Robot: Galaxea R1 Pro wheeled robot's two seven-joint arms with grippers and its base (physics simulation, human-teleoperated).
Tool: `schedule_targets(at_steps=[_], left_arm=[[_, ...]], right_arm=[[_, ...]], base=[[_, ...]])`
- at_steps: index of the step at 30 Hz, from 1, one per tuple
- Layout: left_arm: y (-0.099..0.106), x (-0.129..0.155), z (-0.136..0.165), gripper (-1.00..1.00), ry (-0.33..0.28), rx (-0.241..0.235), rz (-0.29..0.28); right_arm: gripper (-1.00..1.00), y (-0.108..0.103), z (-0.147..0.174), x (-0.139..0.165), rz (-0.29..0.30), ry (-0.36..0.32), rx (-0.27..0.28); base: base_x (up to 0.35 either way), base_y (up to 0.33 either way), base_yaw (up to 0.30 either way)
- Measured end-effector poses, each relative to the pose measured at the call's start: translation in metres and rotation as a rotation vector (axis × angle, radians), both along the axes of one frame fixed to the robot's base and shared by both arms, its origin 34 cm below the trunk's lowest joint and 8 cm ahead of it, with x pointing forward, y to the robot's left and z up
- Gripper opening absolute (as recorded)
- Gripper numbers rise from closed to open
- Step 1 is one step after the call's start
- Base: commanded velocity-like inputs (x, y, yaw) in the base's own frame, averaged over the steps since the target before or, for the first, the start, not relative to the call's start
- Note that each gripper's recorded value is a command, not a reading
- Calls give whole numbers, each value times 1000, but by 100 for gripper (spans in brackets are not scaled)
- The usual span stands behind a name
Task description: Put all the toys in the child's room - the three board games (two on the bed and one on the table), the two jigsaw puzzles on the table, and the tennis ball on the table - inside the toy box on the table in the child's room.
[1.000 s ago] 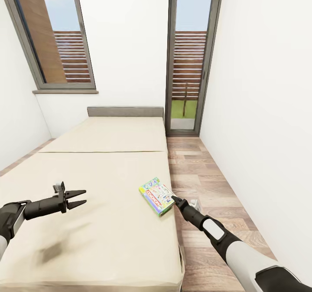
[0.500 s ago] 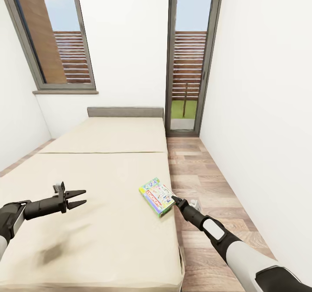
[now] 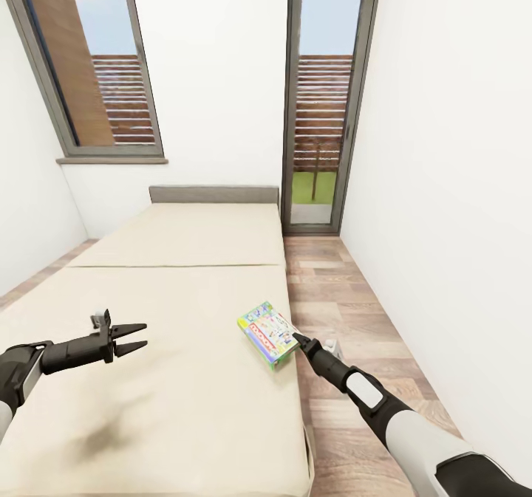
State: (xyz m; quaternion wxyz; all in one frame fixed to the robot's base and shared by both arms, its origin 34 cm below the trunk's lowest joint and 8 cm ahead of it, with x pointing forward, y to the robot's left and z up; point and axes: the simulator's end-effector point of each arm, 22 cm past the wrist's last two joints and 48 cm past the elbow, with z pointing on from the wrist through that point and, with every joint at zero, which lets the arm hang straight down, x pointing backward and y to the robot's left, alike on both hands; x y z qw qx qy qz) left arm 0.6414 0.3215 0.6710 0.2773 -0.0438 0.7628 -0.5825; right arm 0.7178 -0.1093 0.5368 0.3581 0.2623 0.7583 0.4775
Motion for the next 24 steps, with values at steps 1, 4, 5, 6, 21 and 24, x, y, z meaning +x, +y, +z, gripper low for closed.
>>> schedule_targets(at_steps=[1, 4, 5, 6, 21, 24], left_arm=[[0, 0, 2, 100, 0, 1, 0], [0, 2, 8, 100, 1, 1, -1], [0, 2, 11, 100, 1, 2, -1], [0, 3, 13, 100, 1, 2, -1], [1, 6, 28, 100, 5, 2, 0], [1, 6, 28, 100, 4, 1, 2]], right_arm=[[-100, 0, 4, 1, -1, -6, 2], [-100, 2, 15, 3, 3, -25, 17], [-100, 2, 18, 4, 4, -30, 19], [-100, 3, 23, 4, 7, -39, 26], [-100, 4, 43, 8, 10, -58, 41], [-100, 4, 43, 8, 10, -59, 41]], base=[[0, 0, 0], [0, 0, 0], [0, 0, 0], [0, 0, 0], [0, 0, 0], [0, 0, 0]])
